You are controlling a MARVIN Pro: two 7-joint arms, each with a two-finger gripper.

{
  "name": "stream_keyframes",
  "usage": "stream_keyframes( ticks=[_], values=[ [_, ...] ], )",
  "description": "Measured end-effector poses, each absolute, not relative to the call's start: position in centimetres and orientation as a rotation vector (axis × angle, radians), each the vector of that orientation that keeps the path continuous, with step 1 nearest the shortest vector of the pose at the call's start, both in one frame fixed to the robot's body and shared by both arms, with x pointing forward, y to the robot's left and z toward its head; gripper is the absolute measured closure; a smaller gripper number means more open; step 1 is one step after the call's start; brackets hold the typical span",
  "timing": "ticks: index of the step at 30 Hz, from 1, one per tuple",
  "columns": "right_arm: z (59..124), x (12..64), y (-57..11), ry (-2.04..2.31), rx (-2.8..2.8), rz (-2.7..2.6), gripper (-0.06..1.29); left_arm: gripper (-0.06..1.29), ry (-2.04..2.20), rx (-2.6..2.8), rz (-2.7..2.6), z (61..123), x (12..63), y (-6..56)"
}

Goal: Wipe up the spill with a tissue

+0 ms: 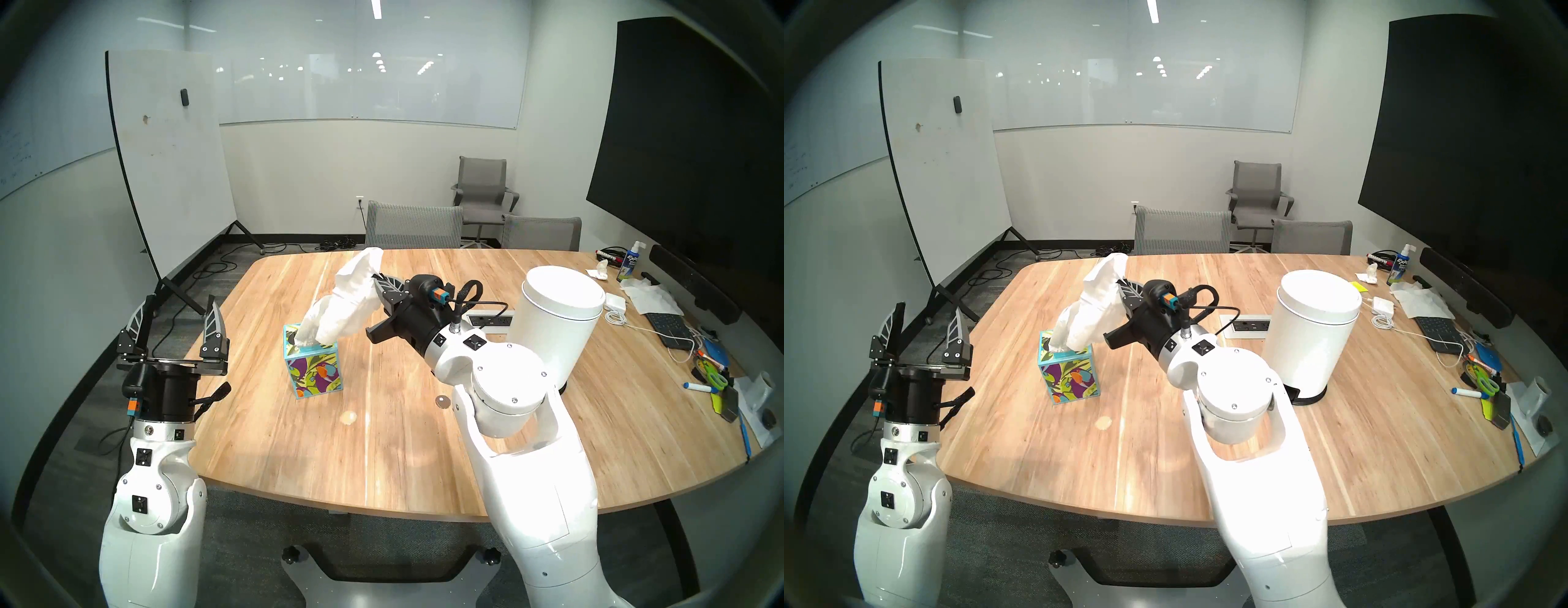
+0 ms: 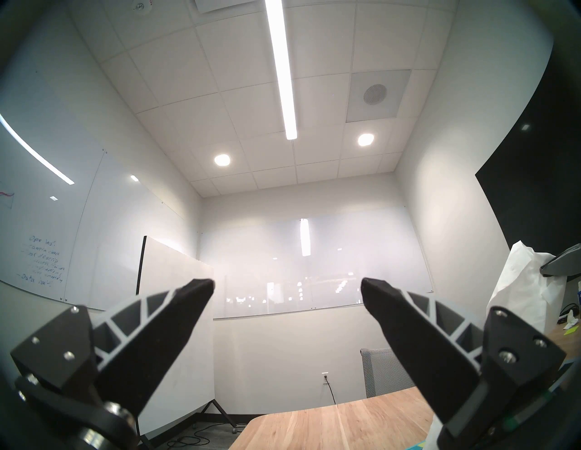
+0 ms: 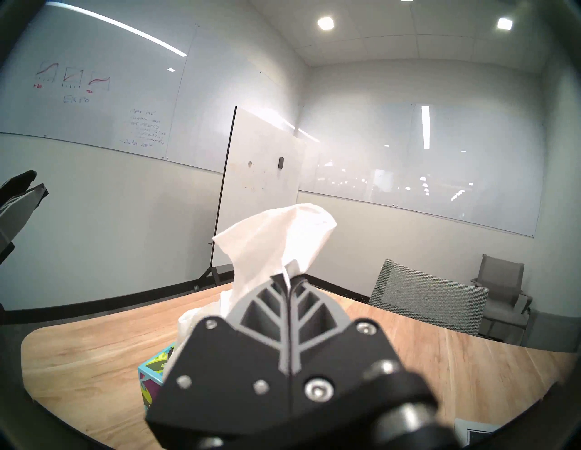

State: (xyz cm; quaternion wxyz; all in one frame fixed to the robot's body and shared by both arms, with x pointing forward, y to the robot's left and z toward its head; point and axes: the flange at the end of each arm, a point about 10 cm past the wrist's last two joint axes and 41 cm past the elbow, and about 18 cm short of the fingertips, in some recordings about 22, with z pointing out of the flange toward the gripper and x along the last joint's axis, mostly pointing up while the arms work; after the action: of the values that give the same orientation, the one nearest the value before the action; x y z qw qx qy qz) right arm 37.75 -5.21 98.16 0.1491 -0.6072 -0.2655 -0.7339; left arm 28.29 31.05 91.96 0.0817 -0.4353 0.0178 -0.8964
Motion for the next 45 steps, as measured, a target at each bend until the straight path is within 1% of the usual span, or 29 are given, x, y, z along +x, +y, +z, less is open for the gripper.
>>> stream_keyframes(
  ticks=[22,33,45],
  values=[
    [95.6,35.2,-6.2,-0.786,-1.792,-2.045,1.25,-0.04,0.053,-1.301,-2.678,92.0,28.3,31.1],
    [93.1,33.9,-7.0,-0.821,-1.858,-1.943,1.25,-0.04,0.053,-1.301,-2.678,92.0,28.3,31.1],
    [89.8,33.7,-7.1,-0.874,-1.942,-1.769,1.25,-0.04,0.053,-1.301,-2.678,92.0,28.3,31.1]
  ],
)
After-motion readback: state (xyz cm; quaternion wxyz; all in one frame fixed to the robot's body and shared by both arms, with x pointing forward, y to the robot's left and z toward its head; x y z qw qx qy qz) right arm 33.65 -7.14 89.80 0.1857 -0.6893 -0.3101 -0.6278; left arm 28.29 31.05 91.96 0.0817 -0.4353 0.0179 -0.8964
